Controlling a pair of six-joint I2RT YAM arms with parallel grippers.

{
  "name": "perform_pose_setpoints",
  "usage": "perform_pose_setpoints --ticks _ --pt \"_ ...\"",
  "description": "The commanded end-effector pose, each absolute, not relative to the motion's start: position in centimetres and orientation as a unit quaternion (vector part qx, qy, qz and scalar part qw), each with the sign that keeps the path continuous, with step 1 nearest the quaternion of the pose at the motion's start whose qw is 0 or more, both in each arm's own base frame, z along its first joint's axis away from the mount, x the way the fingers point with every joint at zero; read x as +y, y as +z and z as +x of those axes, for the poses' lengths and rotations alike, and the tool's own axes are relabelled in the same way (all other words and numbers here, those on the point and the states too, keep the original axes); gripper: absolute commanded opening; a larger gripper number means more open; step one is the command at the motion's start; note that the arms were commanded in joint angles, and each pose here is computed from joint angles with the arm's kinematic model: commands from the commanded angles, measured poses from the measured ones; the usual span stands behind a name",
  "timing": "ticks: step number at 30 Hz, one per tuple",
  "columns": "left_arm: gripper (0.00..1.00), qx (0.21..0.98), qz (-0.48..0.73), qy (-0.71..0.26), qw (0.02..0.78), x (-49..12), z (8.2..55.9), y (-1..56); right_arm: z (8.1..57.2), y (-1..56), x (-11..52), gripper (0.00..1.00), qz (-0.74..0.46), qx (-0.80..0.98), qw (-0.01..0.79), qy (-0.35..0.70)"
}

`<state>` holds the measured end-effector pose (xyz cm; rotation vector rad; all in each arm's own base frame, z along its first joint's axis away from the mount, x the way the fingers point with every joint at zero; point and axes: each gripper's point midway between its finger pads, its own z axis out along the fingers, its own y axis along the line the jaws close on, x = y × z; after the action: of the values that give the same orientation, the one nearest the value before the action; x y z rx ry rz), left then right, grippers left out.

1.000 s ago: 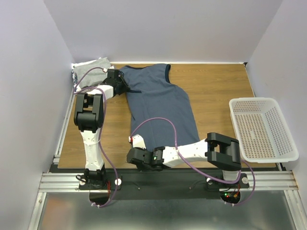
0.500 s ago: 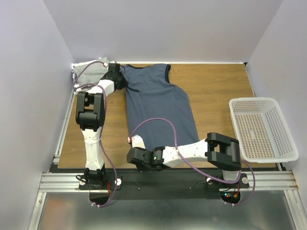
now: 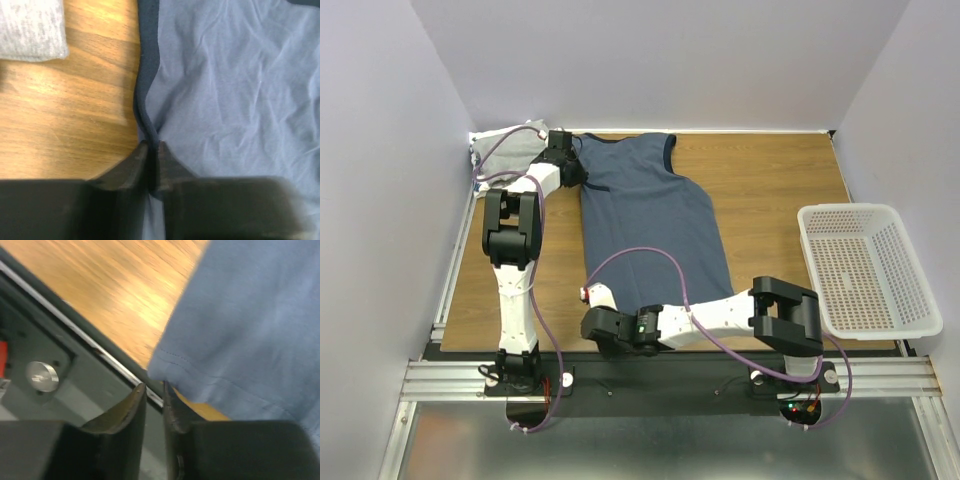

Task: Fold and stack the tank tops
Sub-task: Fold the tank top

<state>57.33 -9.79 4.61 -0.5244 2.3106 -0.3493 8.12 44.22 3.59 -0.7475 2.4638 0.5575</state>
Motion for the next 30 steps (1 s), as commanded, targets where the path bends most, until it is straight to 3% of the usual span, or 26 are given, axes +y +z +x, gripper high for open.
perform_pose_setpoints --ticks 1,5,9,13,17,23,24,25,30 --pt "0.32 0.871 -0.191 -0.145 0.429 -9.5 59.9 10.0 8.6 7.0 47.3 0.31 -0.263 0.891 0.276 0.248" --pt "0.39 0.860 -0.185 -0.151 0.451 -9.5 60.4 13.1 9.9 8.9 48.2 0.41 -0.248 0.884 0.302 0.256" --pt "0.44 0.851 -0.187 -0.144 0.469 -9.0 60.3 15.9 12.0 10.4 46.3 0.42 -0.210 0.885 0.332 0.249" --pt "0.43 0.845 -0.206 -0.138 0.473 -8.4 58.7 17.2 17.1 12.0 41.8 0.42 -0.125 0.897 0.347 0.245" --pt "0.37 0.845 -0.218 -0.160 0.461 -10.4 55.2 16.6 20.8 11.8 36.7 0.42 -0.076 0.904 0.359 0.220" --pt "0.23 0.865 -0.218 -0.179 0.415 -15.0 46.1 13.1 25.9 12.6 30.9 0.42 -0.015 0.904 0.382 0.193" --pt "0.23 0.849 -0.215 -0.202 0.439 -15.7 45.3 15.1 26.7 12.5 30.0 0.43 -0.006 0.905 0.384 0.186" --pt "0.23 0.859 -0.225 -0.196 0.415 -15.8 42.9 12.6 28.6 12.6 28.1 0.43 0.014 0.905 0.388 0.176" --pt "0.21 0.858 -0.190 -0.241 0.411 -20.0 36.4 12.3 34.7 13.0 24.4 0.44 0.046 0.901 0.397 0.166"
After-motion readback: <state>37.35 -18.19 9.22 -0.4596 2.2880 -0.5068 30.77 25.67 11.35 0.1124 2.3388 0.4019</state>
